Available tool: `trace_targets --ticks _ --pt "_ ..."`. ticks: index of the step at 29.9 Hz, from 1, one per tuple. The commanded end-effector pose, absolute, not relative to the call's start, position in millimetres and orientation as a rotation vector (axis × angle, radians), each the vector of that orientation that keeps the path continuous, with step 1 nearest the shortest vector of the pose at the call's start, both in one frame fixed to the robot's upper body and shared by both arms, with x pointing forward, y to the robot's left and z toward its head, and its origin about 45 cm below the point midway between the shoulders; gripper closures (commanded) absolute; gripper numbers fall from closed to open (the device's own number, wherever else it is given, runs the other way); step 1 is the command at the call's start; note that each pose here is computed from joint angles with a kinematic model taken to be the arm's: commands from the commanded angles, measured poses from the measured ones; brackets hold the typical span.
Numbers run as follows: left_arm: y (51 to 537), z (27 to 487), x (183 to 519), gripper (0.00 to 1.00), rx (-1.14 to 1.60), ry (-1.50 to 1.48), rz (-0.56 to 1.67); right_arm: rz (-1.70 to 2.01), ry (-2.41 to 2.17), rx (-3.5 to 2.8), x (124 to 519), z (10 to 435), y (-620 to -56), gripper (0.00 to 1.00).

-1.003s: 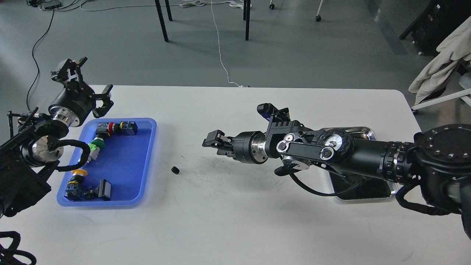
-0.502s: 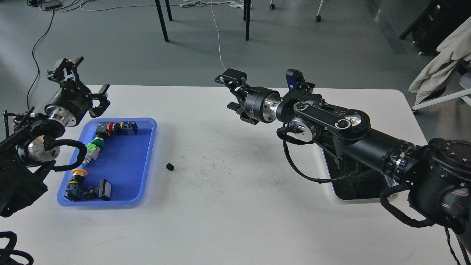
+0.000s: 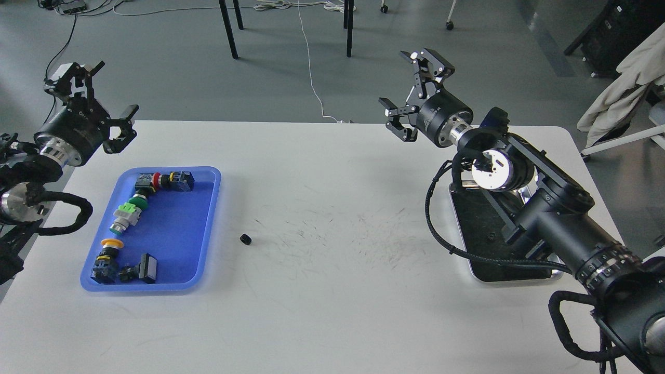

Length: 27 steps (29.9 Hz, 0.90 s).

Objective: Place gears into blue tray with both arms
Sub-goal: 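Release the black part on the table and retract the right arm, then reach the left gripper toward the black part on the table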

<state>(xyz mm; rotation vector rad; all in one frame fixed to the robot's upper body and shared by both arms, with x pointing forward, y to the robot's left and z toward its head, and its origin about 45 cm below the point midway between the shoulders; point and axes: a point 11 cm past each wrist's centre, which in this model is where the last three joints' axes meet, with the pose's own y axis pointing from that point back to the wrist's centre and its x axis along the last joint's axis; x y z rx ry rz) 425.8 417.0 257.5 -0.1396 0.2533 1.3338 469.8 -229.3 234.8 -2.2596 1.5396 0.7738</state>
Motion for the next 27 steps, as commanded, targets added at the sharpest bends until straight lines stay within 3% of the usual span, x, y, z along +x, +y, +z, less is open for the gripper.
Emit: trace_targets --ticks 1,9,19,27 --pt "402.9 275.2 409.9 0.01 -0.056 0.196 1.252 0.821 1.584 -2.095 454.4 225.9 -295.9 0.05" --pt "356.2 304.0 360.9 0.01 0.187 -0.035 0.976 0.879 1.634 -1.92 405.9 190.5 -379.3 0.05" --pt "320.7 250.9 321.0 0.01 0.667 -0.549 0.608 0.891 1.645 -1.899 393.4 176.5 -385.0 0.05" --pt "295.8 216.0 310.4 0.01 0.834 -0.85 0.364 0.904 1.643 -1.912 392.5 172.7 -380.9 0.05"
